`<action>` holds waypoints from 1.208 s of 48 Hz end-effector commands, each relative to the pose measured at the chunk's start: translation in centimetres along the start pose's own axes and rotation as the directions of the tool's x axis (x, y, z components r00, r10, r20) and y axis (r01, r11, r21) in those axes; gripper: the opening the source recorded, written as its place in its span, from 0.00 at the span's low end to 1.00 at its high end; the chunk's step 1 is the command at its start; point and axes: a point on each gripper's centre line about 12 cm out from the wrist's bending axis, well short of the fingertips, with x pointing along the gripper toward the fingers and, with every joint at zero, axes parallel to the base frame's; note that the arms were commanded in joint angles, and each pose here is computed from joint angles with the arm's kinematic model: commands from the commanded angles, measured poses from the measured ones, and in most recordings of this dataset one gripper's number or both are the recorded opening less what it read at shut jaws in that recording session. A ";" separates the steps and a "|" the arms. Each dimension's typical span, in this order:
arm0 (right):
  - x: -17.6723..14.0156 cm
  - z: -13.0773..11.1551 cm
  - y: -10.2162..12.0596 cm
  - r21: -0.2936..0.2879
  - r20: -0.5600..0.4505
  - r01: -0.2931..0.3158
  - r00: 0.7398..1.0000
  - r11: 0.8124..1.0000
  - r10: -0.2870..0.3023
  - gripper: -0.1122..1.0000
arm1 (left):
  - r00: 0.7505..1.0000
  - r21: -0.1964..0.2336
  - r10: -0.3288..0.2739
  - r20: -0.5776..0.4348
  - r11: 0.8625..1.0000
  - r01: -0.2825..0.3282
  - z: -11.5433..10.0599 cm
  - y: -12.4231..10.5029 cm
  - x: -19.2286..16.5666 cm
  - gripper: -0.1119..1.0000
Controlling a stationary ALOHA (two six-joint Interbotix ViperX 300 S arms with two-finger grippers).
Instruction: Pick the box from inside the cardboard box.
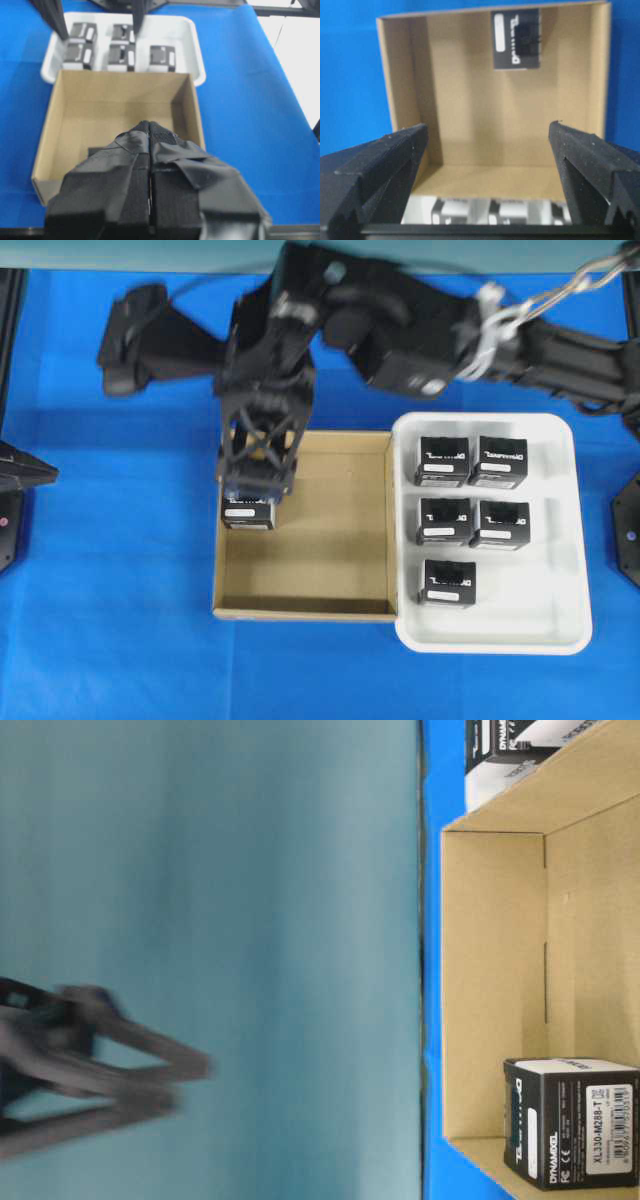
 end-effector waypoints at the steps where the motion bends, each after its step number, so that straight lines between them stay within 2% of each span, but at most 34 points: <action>1: 2.1 0.1 0.5 -0.010 0.001 0.000 1.000 1.000 0.000 1.00 | 1.000 0.001 -0.008 0.021 1.000 0.008 1.0 -0.2 -0.1 0.04; 18: 8.5 -1.1 -0.6 0.020 -0.005 0.017 1.000 1.000 -0.017 1.00 | 1.000 -0.024 -0.012 -0.004 1.000 0.012 0.8 -0.2 -0.1 0.04; 27: 11.4 -1.8 -1.0 -0.018 -0.024 0.020 1.000 1.000 -0.020 1.00 | 1.000 -0.023 -0.013 -0.008 1.000 0.013 0.7 -0.3 0.0 0.04; 53: 15.2 -2.2 -2.2 -0.037 0.013 0.033 0.999 0.999 -0.032 1.00 | 1.000 -0.025 -0.014 -0.009 1.000 0.013 0.6 -0.3 0.0 0.04; 58: 15.5 -2.3 -2.6 -0.050 0.010 0.054 0.999 0.997 -0.053 1.00 | 1.000 -0.023 -0.014 -0.010 1.000 0.014 0.6 -0.3 0.0 0.04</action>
